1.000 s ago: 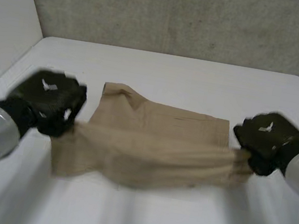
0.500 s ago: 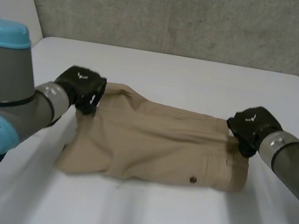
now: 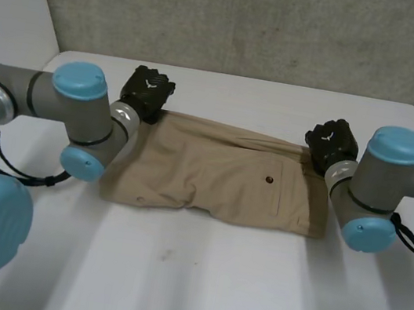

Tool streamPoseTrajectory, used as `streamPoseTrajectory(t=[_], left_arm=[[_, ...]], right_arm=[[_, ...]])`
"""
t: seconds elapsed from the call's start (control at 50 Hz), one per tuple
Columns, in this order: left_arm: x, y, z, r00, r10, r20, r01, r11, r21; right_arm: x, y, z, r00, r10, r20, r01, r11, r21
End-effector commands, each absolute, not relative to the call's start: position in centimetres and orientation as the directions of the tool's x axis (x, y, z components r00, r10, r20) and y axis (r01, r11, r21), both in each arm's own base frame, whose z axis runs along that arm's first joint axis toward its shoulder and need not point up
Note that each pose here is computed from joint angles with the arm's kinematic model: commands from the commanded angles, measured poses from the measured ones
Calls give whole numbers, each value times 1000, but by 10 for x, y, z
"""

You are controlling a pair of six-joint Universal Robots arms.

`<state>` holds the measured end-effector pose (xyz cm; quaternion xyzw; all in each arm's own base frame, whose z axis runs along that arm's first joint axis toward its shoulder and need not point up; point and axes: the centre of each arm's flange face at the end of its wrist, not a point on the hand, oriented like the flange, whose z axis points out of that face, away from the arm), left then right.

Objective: Fold the shorts.

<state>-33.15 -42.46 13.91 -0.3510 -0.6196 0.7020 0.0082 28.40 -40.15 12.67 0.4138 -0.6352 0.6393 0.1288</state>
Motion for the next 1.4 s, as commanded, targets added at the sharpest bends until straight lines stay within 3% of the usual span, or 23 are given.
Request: streamPoseTrajectory(t=[0.02, 0.14, 0.22, 0.3, 0.38, 0.52, 0.66, 0.74, 0.82, 0.94, 1.12, 1.4], left_arm=[[-337, -438, 129, -764, 420, -490, 397, -292, -870], [-339, -443, 128, -776, 389, -496, 376, -346, -859], [-341, -439, 137, -780, 378, -498, 362, -377, -853], [-342, -426, 178, -794, 355, -494, 331, -429, -840], [-336, -409, 207, -803, 347, -485, 315, -445, -838], [-321, -353, 243, -802, 405, -439, 280, -394, -875], [-300, -307, 229, -797, 488, -357, 280, -225, -933], [-288, -287, 213, -796, 528, -296, 290, -97, -952], [-281, -273, 200, -797, 548, -253, 299, -6, -954], [-275, -262, 184, -795, 559, -235, 317, 52, -947], [-272, -260, 174, -795, 561, -229, 329, 82, -941], [-272, -258, 171, -794, 564, -228, 332, 88, -939]], right_arm=[[290, -414, 106, -572, -310, 759, -725, -241, -645], [295, -418, 107, -578, -277, 767, -715, -282, -640], [299, -420, 133, -614, -218, 759, -685, -332, -649], [297, -413, 184, -696, -178, 696, -604, -378, -701], [288, -395, 243, -805, -192, 561, -457, -401, -794], [270, -351, 274, -827, -287, 484, -404, -296, -866], [256, -310, 238, -805, -421, 417, -445, -37, -895], [250, -290, 212, -808, -487, 330, -440, 129, -888], [246, -277, 192, -810, -529, 252, -417, 219, -882], [238, -281, 171, -813, -546, 202, -390, 253, -885], [238, -301, 134, -818, -535, 211, -396, 258, -881], [238, -322, 123, -826, -512, 235, -383, 204, -901]])
